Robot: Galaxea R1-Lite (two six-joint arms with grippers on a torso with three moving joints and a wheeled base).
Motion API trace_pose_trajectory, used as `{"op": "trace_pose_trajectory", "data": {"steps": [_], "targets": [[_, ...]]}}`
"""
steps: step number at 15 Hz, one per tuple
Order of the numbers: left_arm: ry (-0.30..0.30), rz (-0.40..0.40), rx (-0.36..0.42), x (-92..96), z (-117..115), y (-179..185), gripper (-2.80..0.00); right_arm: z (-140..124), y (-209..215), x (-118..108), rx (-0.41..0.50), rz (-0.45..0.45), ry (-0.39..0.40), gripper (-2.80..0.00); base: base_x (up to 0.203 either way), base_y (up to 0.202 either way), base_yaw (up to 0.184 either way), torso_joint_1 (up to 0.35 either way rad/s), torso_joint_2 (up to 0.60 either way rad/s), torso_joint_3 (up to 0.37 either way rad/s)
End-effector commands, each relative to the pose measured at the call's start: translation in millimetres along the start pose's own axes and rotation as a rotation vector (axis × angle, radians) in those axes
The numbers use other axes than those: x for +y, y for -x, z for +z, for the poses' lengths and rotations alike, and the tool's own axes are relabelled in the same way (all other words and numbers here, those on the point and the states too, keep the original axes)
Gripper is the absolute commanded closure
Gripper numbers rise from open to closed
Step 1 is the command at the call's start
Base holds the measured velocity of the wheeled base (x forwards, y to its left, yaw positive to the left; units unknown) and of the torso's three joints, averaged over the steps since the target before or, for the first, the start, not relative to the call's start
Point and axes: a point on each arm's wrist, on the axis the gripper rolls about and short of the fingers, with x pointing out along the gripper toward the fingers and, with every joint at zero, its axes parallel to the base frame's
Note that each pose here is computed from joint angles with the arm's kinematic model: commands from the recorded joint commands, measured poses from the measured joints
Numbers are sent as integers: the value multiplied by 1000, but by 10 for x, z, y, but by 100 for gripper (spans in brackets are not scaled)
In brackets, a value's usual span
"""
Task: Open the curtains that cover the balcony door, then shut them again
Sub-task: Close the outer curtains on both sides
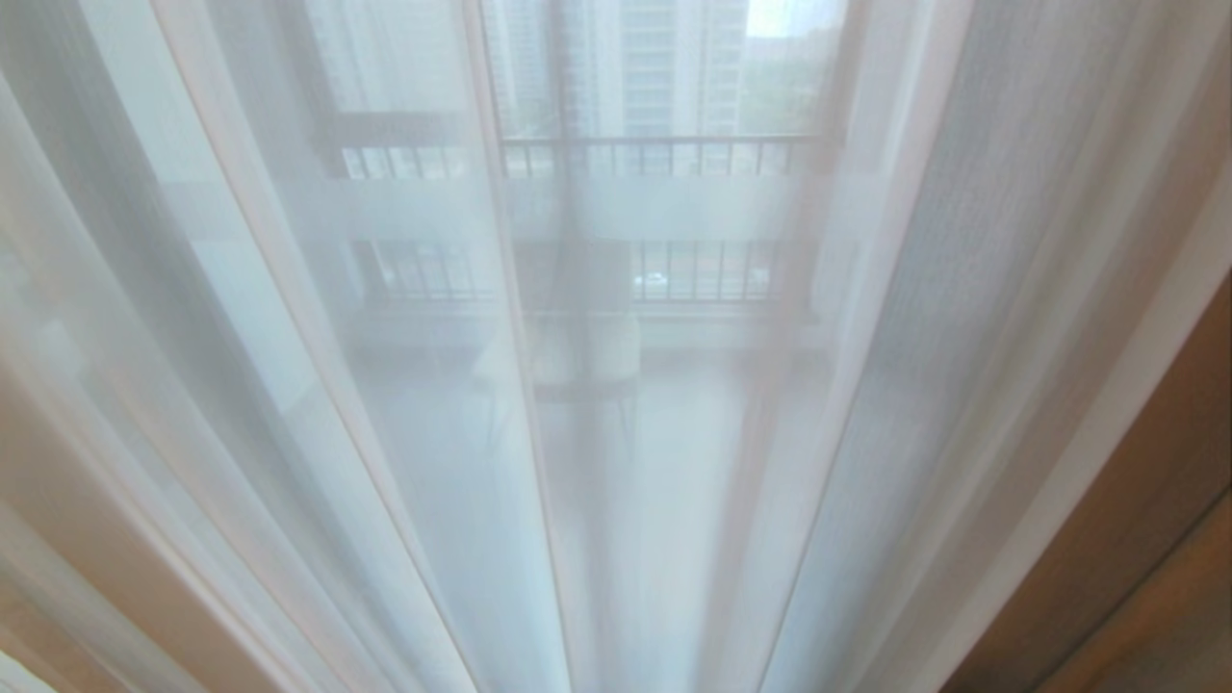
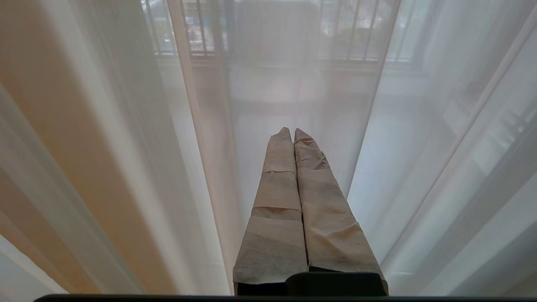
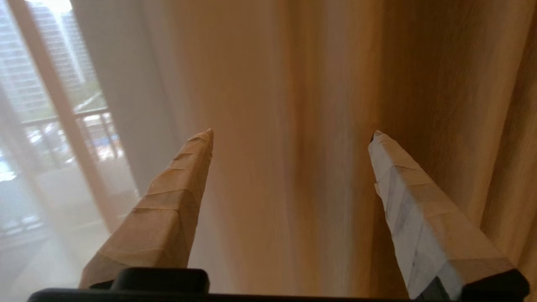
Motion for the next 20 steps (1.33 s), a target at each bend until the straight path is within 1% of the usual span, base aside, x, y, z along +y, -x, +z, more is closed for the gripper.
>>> {"op": "trace_pose_trajectory", "data": {"steps": [1, 5, 9, 12, 14, 16, 18, 20], "targets": [[0, 0, -1, 0, 0, 1, 0, 115, -361, 103, 19, -74, 30, -280, 0, 0, 0, 0, 0, 0], [0, 0, -1, 0, 0, 1, 0, 344, -910, 167, -8, -176, 16, -280, 0, 0, 0, 0, 0, 0], [0, 0, -1, 0, 0, 1, 0, 438, -1341, 178, -30, -183, 20, -280, 0, 0, 0, 0, 0, 0], [0, 0, -1, 0, 0, 1, 0, 441, -1612, 80, -32, -232, 50, -280, 0, 0, 0, 0, 0, 0], [0, 0, -1, 0, 0, 1, 0, 454, -1731, -10, -38, -260, 67, -280, 0, 0, 0, 0, 0, 0], [0, 0, -1, 0, 0, 1, 0, 520, -1780, -70, -62, -264, 68, -280, 0, 0, 0, 0, 0, 0], [0, 0, -1, 0, 0, 1, 0, 559, -1747, -78, -71, -252, 72, -280, 0, 0, 0, 0, 0, 0], [0, 0, -1, 0, 0, 1, 0, 632, -1624, -50, -91, -244, 72, -280, 0, 0, 0, 0, 0, 0]]}}
